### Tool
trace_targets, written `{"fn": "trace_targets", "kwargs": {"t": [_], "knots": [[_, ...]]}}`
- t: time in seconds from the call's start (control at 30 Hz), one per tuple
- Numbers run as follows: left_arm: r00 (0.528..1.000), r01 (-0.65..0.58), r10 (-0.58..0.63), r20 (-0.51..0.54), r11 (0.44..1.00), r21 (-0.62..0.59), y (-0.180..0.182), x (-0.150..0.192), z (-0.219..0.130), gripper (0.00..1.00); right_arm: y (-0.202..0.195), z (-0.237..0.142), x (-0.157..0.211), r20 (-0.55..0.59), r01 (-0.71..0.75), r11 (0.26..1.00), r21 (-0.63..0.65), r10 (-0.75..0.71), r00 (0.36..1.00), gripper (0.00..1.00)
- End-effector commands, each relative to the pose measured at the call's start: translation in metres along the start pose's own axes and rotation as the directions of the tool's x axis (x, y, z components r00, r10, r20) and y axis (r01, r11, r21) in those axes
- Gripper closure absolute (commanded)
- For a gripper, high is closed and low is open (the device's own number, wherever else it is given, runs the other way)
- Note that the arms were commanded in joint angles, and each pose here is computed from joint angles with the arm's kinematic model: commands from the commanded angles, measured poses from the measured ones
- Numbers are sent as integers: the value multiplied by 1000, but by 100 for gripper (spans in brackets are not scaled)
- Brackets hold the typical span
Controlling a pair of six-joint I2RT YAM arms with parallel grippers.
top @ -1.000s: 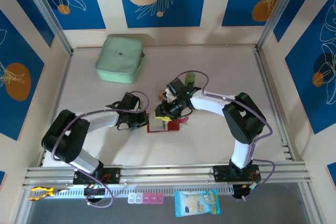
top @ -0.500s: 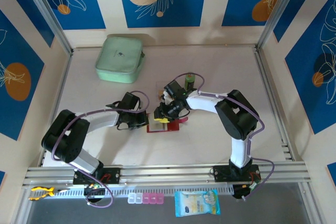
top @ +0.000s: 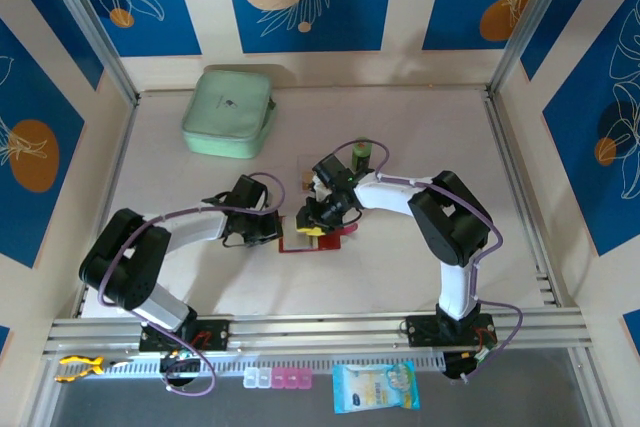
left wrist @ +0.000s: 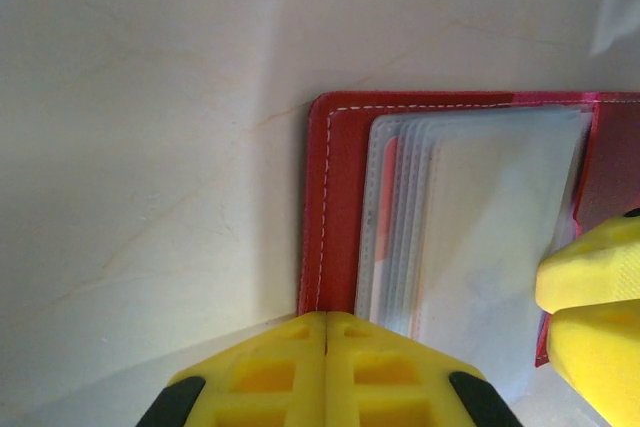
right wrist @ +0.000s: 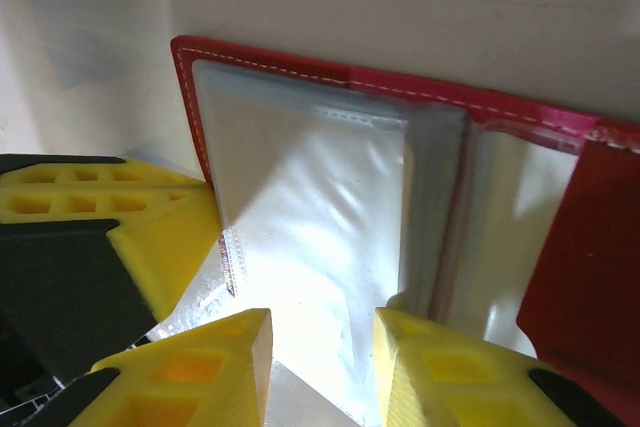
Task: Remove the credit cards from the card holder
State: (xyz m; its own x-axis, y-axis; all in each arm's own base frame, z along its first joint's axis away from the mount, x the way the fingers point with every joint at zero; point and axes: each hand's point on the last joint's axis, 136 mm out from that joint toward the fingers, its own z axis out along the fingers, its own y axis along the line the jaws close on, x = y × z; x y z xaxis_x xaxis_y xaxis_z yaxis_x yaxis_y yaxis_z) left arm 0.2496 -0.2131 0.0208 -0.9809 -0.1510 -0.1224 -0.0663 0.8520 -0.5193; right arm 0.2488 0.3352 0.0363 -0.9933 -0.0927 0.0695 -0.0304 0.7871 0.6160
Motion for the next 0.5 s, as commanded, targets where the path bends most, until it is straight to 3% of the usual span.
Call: {"fn": "trace_targets", "kwargs": {"t": [0.0,0.47], "knots": [[1000,-10,9,-12,999,-37,4,1,0,94,-4,-7,3,-1,1,1000,23,-1,1000,66],[1000,-15,15,21,1000,-9,-10,-9,-14,93,-6,-11,2,11,0,1000,28,-1,1000,68]]}}
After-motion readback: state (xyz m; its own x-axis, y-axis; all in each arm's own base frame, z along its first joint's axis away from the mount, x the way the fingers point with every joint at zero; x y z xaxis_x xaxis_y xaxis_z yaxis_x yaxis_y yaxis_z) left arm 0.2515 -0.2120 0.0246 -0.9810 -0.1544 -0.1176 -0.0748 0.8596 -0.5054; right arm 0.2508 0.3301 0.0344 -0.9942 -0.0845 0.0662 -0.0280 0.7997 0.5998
